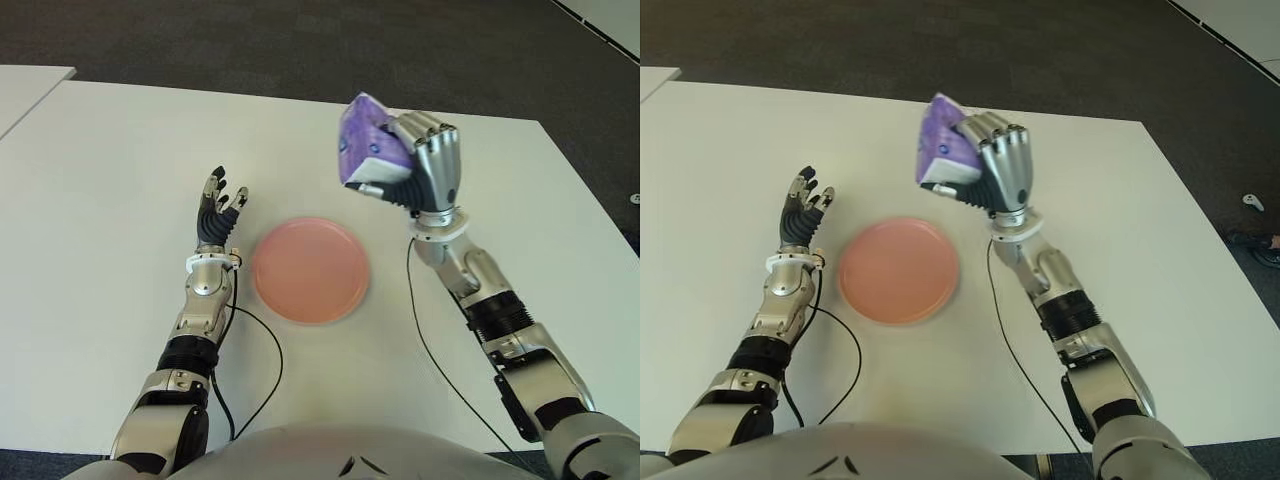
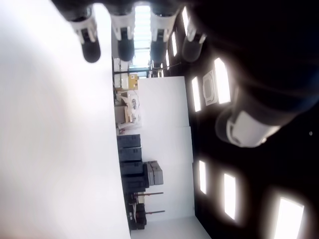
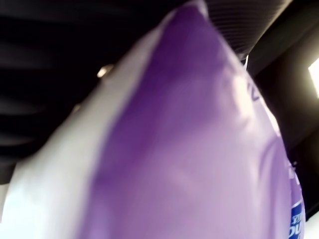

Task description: Put the tissue paper into the plate.

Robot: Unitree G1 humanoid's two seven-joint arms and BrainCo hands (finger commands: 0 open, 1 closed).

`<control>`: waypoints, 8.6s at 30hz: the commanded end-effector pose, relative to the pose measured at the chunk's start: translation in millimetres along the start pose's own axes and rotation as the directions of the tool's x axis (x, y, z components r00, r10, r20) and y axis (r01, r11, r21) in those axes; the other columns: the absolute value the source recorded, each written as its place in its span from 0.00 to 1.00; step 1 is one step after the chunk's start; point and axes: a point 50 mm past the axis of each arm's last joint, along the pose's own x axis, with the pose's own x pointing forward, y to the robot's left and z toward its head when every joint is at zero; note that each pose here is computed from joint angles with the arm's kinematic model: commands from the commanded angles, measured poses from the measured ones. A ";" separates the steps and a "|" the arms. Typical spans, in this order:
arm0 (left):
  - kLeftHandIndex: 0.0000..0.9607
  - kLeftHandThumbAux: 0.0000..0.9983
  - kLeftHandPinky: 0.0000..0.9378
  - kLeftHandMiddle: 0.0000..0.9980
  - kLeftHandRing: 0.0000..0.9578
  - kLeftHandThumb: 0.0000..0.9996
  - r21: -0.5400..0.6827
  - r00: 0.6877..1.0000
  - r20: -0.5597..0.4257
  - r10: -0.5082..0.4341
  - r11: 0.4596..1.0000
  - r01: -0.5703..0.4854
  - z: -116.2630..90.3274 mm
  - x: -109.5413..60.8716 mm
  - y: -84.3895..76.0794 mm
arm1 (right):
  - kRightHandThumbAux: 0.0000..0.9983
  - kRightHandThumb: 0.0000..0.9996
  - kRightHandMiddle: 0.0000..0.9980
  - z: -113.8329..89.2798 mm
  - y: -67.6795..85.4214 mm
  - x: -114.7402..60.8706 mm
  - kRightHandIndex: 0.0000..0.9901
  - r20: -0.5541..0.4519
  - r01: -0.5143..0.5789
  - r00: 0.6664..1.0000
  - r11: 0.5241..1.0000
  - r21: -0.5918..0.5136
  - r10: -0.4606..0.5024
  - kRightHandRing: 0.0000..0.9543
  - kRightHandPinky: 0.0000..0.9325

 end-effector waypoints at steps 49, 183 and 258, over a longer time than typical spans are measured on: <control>0.02 0.58 0.00 0.00 0.00 0.02 0.007 0.999 -0.032 0.009 1.000 -0.008 -4.6 -5.5 4.3 | 0.71 0.75 0.84 21.8 49.1 -58.2 0.45 0.092 -0.545 0.838 0.810 0.216 0.538 0.88 0.91; 0.00 0.58 0.00 0.00 0.00 0.00 -0.014 1.000 -0.022 0.016 1.000 -0.016 -0.3 -3.5 3.0 | 0.70 0.00 0.00 -65.6 17.8 -109.7 0.00 -0.877 0.517 0.453 0.754 0.406 0.162 0.00 0.00; 0.00 0.61 0.00 0.00 0.00 0.00 -0.002 0.998 -0.054 -0.026 1.000 0.026 4.1 4.1 0.1 | 0.68 0.09 0.00 -48.5 54.8 -152.6 0.00 -0.792 0.413 0.240 0.679 0.607 0.561 0.00 0.01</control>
